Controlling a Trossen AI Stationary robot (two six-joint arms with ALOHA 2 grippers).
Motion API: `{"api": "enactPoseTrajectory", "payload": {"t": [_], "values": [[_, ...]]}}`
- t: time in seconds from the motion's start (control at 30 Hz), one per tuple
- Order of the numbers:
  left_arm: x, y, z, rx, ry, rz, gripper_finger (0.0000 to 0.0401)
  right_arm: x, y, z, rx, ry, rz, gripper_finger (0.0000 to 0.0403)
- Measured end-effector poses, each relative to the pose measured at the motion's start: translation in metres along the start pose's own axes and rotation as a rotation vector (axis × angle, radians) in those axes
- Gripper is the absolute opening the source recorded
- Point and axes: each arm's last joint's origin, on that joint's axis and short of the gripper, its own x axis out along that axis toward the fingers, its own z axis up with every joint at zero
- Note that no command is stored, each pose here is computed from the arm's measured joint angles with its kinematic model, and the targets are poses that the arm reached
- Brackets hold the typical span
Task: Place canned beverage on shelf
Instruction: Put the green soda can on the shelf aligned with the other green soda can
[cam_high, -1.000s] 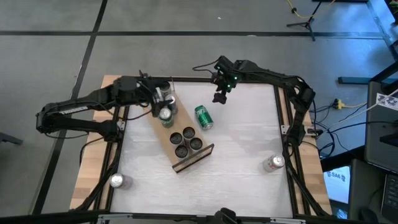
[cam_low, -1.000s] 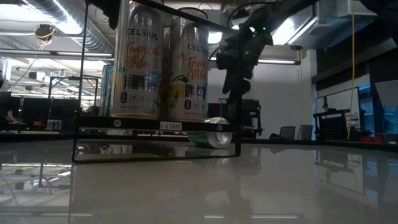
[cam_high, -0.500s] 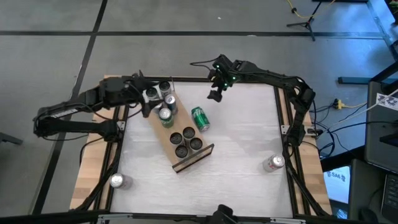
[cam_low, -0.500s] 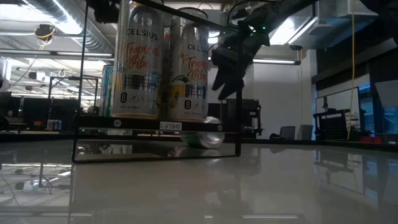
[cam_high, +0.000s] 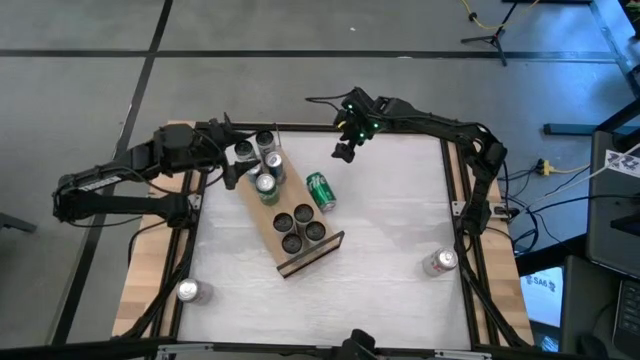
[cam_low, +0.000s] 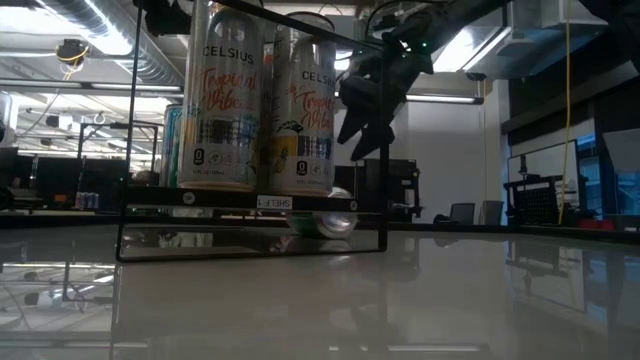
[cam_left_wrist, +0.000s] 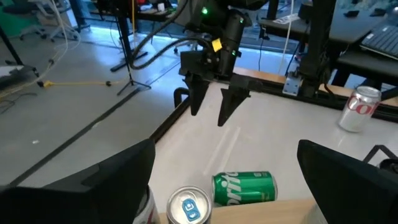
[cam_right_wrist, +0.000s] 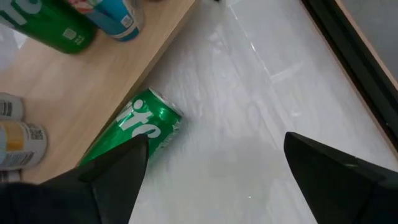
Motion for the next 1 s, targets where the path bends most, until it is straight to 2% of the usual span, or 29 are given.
{"api": "enactPoseTrajectory", "payload": {"t": [0.27, 0.4, 0.53, 0.7, 0.83, 1.0], "values": [[0.000, 0.000, 0.000, -0.086, 0.002, 0.000, 0.0383, 0.000, 0.002, -0.002, 0.123, 0.023, 0.003, 0.0367], [0.000, 0.000, 0.000, -0.095, 0.001, 0.000, 0.0383, 0.004, 0.014, -0.006, 0.179, 0.073, 0.008, 0.0367], [0.000, 0.000, 0.000, -0.095, 0.001, 0.000, 0.0383, 0.011, 0.036, -0.008, 0.151, 0.098, 0.016, 0.0367], [0.000, 0.000, 0.000, -0.095, 0.000, 0.000, 0.0383, 0.031, 0.060, -0.010, 0.126, 0.106, -0.098, 0.0367], [0.000, 0.000, 0.000, -0.095, 0.000, 0.000, 0.0383, 0.046, 0.071, -0.011, 0.156, 0.104, -0.077, 0.0367], [0.000, 0.000, 0.000, -0.095, 0.001, 0.000, 0.0383, 0.065, 0.070, -0.014, 0.245, 0.125, -0.068, 0.0367]]}}
